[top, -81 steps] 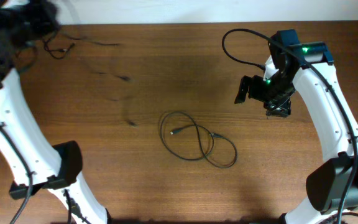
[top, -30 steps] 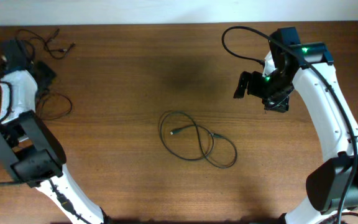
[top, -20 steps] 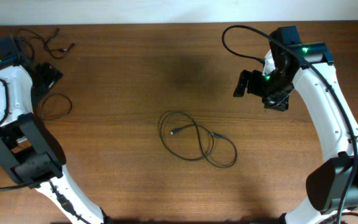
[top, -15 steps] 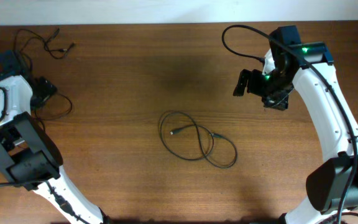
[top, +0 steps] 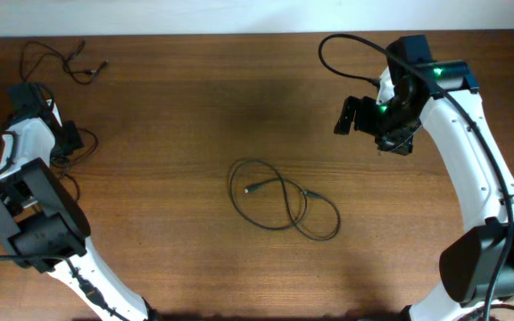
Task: Untangle cables
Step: 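Lower the cable at the left edge and open the left gripper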
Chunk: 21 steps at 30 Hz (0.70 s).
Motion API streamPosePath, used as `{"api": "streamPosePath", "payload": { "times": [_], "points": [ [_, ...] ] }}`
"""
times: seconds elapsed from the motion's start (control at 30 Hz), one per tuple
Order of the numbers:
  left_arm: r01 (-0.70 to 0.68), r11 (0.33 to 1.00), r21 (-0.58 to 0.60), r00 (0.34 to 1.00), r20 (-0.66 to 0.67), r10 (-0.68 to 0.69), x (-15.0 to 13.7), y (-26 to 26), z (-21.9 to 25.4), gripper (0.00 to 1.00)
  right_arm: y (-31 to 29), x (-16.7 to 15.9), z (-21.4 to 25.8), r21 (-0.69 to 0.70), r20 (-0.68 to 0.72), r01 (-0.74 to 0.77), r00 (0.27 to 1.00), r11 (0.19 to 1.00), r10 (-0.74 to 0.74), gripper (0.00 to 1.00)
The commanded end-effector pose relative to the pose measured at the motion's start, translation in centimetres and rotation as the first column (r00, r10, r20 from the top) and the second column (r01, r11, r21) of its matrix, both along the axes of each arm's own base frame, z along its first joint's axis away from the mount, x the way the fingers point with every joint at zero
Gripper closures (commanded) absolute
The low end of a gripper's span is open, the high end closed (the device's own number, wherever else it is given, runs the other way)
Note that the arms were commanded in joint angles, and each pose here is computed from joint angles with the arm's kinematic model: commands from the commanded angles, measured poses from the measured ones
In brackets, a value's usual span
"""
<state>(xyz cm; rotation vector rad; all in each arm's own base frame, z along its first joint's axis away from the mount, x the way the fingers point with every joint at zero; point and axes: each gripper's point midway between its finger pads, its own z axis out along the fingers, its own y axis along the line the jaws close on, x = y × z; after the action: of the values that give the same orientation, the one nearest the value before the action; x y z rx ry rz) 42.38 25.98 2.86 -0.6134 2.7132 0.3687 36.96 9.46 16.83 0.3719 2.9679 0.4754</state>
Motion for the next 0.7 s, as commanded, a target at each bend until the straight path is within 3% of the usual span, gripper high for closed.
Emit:
{"api": "streamPosePath", "payload": {
  "times": [0.0,0.03,0.13,0.2,0.23,0.4,0.5,0.67],
  "points": [
    [0.033,0.995,0.095,0.978,0.2,-0.052,5.0,1.0,8.7,1.0,0.2,0.0,0.0,0.001,0.002,-0.011,1.0,1.0,0.011,0.02],
    [0.046,0.99,0.135,0.96,0.268,-0.081,6.7,0.5,12.2,1.0,0.2,0.0,0.0,0.001,0.002,-0.01,1.0,1.0,0.01,0.02],
    [0.057,0.982,0.182,0.932,0.342,-0.118,8.4,-0.4,16.4,1.0,0.2,0.0,0.0,0.001,0.002,-0.01,1.0,1.0,0.01,0.02],
    [-0.056,0.982,0.182,0.937,0.348,-0.011,7.5,0.9,16.4,1.0,0.2,-0.2,-0.1,0.0,-0.003,-0.011,1.0,1.0,0.011,0.02],
    [-0.175,0.975,0.14,0.92,0.377,0.111,6.5,2.1,16.3,1.0,0.1,-0.3,-0.1,-0.001,-0.008,-0.011,1.0,1.0,0.011,0.02],
    [-0.353,0.935,0.023,0.851,0.424,0.31,3.8,6.0,16.0,1.0,0.1,-0.2,-0.1,-0.001,-0.004,-0.011,1.0,1.0,0.011,0.02],
    [-0.515,0.854,-0.079,0.756,0.428,0.496,0.7,8.9,15.3,1.0,0.2,0.1,0.0,0.001,0.009,-0.011,1.0,1.0,0.011,0.02],
    [-0.524,0.846,-0.099,0.743,0.433,0.511,0.1,9.9,15.3,1.0,0.2,0.1,0.0,0.002,0.01,-0.011,1.0,1.0,0.011,0.01]
  ]
}}
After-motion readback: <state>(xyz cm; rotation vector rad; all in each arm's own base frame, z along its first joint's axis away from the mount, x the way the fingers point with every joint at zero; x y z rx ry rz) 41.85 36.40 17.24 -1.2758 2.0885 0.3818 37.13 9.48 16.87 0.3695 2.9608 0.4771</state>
